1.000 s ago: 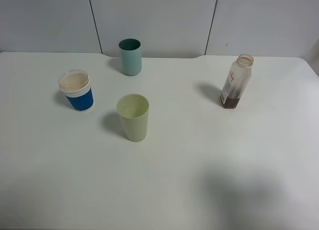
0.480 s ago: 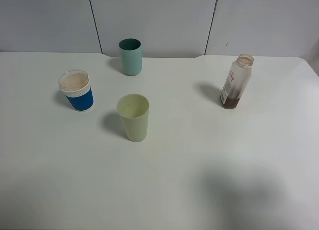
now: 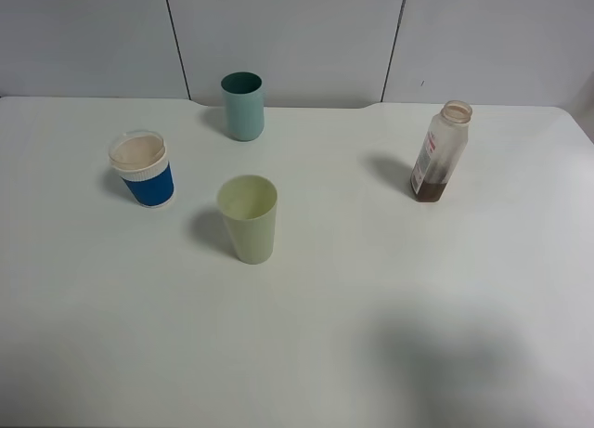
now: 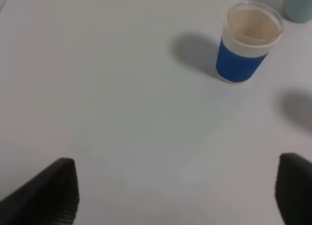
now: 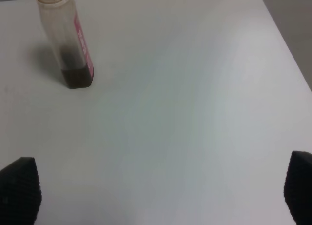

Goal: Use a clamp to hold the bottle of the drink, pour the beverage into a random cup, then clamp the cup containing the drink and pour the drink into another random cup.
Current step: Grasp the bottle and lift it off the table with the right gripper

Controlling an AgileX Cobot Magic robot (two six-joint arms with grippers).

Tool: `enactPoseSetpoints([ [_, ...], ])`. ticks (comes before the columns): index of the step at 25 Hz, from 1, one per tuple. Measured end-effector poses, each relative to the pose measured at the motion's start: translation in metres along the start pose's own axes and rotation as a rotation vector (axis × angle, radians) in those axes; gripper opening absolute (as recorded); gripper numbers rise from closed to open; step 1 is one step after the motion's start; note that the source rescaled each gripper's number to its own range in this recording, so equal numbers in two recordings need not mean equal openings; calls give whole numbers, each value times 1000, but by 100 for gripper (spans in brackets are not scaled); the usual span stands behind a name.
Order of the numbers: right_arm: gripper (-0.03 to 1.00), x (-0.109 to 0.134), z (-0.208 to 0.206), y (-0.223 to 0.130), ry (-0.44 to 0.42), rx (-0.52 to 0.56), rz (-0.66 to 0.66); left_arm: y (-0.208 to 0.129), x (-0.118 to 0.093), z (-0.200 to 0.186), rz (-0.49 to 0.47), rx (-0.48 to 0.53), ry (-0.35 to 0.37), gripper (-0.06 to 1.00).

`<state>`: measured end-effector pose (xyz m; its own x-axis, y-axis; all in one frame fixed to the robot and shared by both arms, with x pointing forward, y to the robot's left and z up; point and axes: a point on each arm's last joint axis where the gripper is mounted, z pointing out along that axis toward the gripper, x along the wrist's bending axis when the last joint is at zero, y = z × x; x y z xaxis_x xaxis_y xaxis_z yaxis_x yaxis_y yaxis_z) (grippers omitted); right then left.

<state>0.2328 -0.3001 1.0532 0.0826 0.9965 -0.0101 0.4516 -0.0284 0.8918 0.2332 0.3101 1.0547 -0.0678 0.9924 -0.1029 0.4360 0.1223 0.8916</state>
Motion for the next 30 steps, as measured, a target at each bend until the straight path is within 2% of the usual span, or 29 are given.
enactPoseSetpoints([
  [7,100,0,0,2,2,-12,-2,0,0,0,0,0,0,88],
  [14,100,4,18,60,40,-182,26,0,0,0,0,0,0,88],
  [23,100,8,104,90,48,-17,7,0,0,0,0,0,0,88],
  [26,100,18,119,93,108,-14,-54,0,0,0,0,0,0,88],
  [30,100,44,131,97,246,-46,-116,0,0,0,0,0,0,88],
])
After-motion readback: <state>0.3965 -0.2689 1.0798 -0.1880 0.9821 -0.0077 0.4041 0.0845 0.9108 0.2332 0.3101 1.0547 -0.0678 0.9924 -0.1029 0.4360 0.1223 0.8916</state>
